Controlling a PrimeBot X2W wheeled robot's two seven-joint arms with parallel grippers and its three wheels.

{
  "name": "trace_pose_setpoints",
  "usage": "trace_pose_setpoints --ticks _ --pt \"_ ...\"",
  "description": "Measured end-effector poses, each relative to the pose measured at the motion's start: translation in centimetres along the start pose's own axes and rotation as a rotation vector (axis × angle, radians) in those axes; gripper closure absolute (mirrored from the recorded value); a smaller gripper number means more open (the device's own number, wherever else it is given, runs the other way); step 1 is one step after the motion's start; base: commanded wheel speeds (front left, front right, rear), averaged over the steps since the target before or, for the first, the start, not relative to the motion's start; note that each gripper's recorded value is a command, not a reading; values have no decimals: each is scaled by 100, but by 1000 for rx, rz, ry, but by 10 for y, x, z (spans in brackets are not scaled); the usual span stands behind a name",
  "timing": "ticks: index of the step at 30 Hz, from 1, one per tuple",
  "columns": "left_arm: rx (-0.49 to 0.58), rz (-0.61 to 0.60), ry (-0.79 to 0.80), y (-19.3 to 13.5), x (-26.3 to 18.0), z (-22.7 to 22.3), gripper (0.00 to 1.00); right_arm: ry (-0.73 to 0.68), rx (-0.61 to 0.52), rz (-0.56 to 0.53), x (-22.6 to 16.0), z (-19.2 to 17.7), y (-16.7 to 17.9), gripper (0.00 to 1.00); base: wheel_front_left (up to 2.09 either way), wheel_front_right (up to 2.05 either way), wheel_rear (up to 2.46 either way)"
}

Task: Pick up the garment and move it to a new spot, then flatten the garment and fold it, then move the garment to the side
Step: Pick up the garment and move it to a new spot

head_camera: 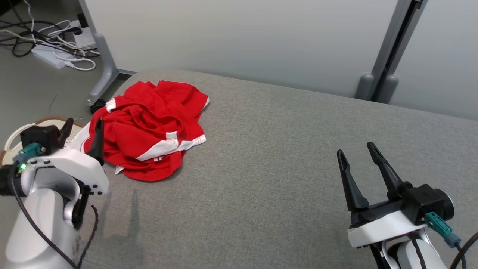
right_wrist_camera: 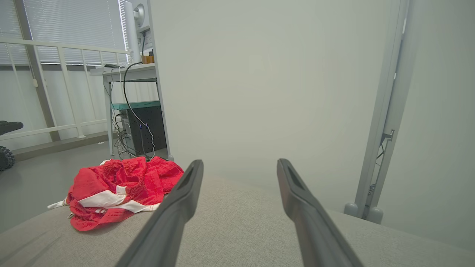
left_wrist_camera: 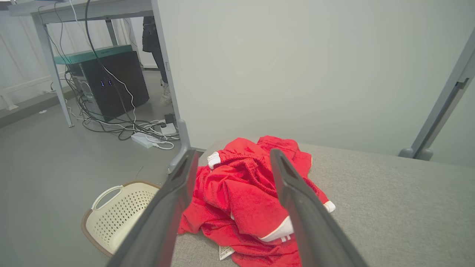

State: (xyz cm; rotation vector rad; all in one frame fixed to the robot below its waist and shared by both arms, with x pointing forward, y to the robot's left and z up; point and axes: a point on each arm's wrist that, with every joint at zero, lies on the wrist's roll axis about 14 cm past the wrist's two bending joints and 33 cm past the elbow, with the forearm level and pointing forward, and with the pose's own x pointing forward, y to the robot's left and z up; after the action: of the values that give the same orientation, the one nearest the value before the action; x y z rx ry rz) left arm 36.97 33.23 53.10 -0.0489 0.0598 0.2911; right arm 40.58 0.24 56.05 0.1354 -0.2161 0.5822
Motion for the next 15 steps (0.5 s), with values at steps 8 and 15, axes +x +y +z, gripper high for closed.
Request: trace_pose_setpoints --ticks 8,15 --pt "-82 -13 240 -1 42 -13 0 -16 -23 -66 -6 7 -25 0 0 0 0" --pt "-100 -12 524 -4 66 -53 0 -9 -47 -158 -17 6 -59 0 0 0 0"
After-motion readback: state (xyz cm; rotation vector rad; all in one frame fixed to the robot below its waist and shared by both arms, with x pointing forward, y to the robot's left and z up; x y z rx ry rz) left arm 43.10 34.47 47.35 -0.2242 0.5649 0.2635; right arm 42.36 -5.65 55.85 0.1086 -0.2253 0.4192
